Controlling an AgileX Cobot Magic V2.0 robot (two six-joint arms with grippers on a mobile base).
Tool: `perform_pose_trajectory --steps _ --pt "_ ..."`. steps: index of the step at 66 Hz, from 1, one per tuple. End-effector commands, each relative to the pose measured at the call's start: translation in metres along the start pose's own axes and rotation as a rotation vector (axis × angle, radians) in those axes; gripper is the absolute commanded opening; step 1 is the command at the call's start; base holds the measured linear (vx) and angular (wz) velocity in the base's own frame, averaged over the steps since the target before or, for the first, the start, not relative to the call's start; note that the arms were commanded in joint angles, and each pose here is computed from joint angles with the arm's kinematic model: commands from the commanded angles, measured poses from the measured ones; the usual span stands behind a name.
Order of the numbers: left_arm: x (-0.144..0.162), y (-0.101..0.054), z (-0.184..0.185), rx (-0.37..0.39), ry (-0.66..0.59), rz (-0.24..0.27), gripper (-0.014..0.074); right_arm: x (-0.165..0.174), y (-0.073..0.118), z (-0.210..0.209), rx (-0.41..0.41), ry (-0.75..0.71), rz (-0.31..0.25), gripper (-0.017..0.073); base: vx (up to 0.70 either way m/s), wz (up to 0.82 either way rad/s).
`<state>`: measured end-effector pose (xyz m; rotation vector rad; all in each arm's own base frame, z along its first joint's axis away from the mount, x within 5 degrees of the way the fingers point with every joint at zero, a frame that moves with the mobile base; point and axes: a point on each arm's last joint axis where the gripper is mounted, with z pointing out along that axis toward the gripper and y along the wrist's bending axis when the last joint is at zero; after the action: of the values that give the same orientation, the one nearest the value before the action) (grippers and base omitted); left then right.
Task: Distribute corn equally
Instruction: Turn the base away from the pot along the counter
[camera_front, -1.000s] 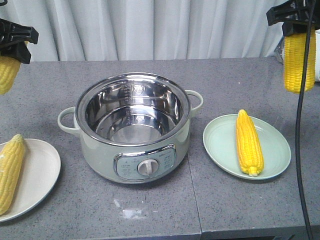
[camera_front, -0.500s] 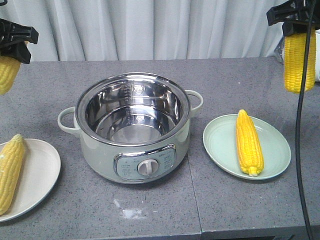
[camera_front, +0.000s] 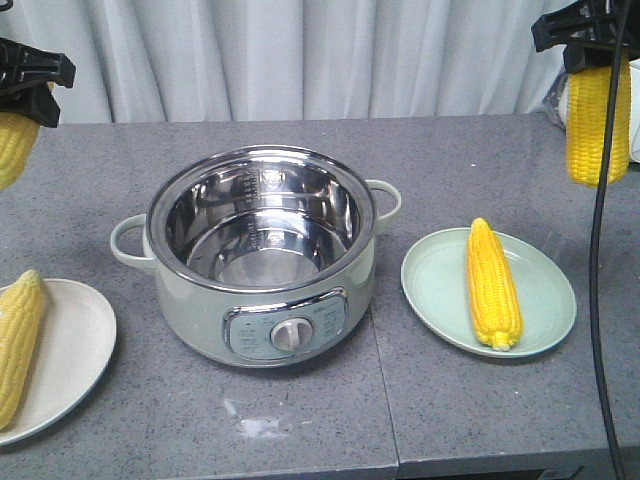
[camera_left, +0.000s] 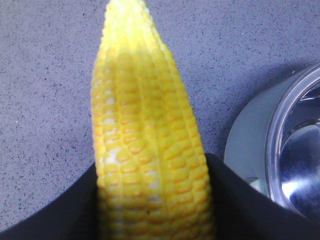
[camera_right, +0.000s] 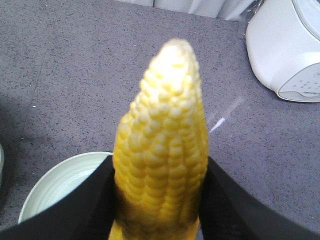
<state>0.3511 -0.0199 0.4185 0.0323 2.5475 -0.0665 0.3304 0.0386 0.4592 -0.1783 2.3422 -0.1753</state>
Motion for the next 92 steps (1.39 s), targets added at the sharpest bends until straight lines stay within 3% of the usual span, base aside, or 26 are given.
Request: perform_pose_trajectory --steps 1,92 --pt "-0.0024 -0.002 -0.0294 0.013 -0.102 0.003 0.0165 -0.0086 -0.0083 -0.026 0.026 -0.125 0.01 0.0187 0.0 -0.09" --pt "-0.0024 -0.002 -0.0294 0.013 -0.102 0.003 0.0165 -0.0086 -0.0083 -0.026 0.026 -0.125 0.01 0.0187 0.01 -0.29"
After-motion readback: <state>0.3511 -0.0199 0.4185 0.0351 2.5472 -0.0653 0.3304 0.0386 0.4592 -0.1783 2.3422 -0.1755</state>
